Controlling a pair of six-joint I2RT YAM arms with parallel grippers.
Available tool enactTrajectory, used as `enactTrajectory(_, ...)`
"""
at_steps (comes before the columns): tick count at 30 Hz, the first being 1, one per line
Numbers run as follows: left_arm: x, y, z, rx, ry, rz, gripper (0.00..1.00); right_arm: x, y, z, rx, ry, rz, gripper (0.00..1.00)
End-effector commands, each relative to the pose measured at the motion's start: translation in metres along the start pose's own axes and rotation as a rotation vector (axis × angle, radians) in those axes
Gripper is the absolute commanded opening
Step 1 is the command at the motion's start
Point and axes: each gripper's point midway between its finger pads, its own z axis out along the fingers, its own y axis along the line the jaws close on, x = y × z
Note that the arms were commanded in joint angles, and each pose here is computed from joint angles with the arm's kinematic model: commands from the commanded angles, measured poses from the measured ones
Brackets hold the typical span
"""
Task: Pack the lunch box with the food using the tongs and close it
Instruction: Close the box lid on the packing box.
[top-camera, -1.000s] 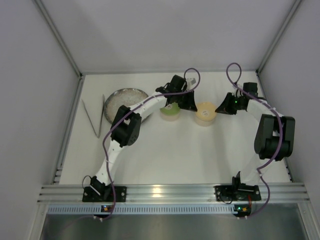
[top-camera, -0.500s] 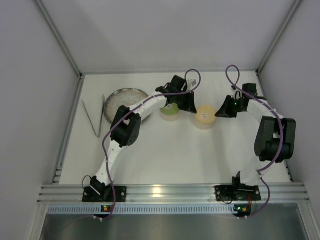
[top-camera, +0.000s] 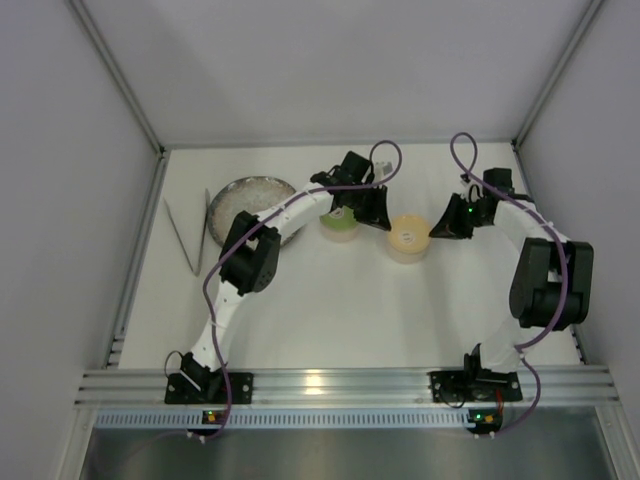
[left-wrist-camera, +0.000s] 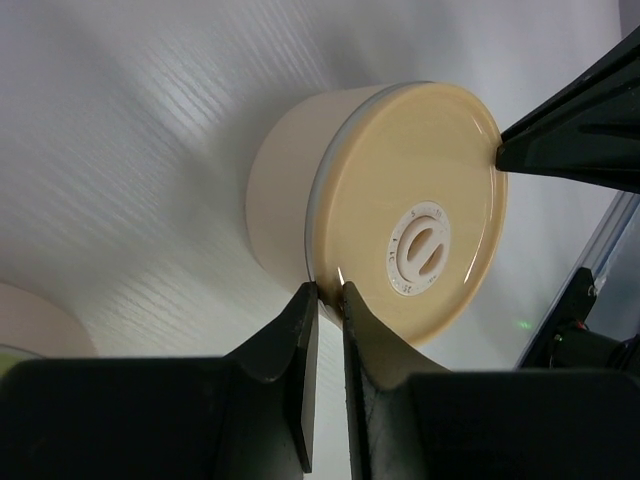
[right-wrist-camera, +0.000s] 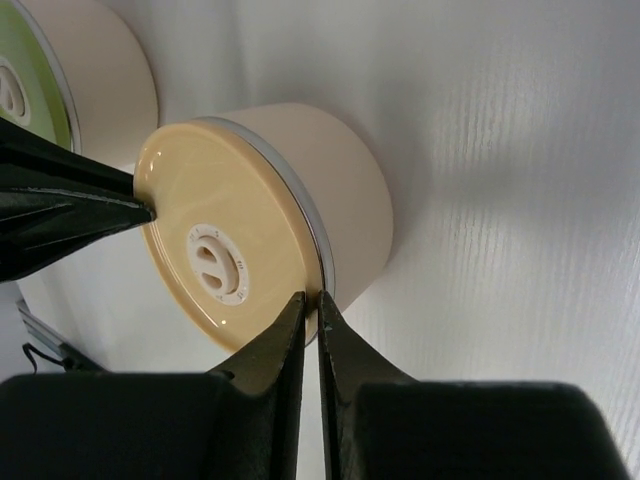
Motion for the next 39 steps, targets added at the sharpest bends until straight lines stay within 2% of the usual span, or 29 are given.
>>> enactTrajectory(1,-0.002,-0.041,-0.023,0.083,0.005,0.049,0.00,-0.005,0.039,-0.013,-0.103,-0.022,-0.029,0.00)
enactTrajectory(20,-0.001,-0.027,-0.029,0.056,0.011,0.032,0.00,0.010,0.019,0.001,-0.042,0.022,-0.008,0.00)
enactTrajectory(22,0.011,-0.018,-0.023,0.038,0.040,0.010,0.01,0.013,0.014,0.005,-0.026,0.031,-0.003,0.08)
enactTrajectory(25,0.021,-0.009,-0.018,0.016,0.062,-0.005,0.06,0.017,0.012,0.010,-0.030,0.049,0.004,0.20)
enactTrajectory(27,0.021,-0.007,-0.017,0.009,0.057,0.006,0.11,0.018,0.011,0.011,-0.030,0.053,0.004,0.24)
enactTrajectory(34,0.025,-0.007,-0.023,0.006,0.074,0.026,0.28,0.028,0.008,0.015,-0.027,0.083,0.013,0.26)
enactTrajectory(39,0.031,-0.006,-0.026,-0.001,0.083,0.041,0.45,0.039,-0.001,0.022,-0.014,0.117,0.024,0.34)
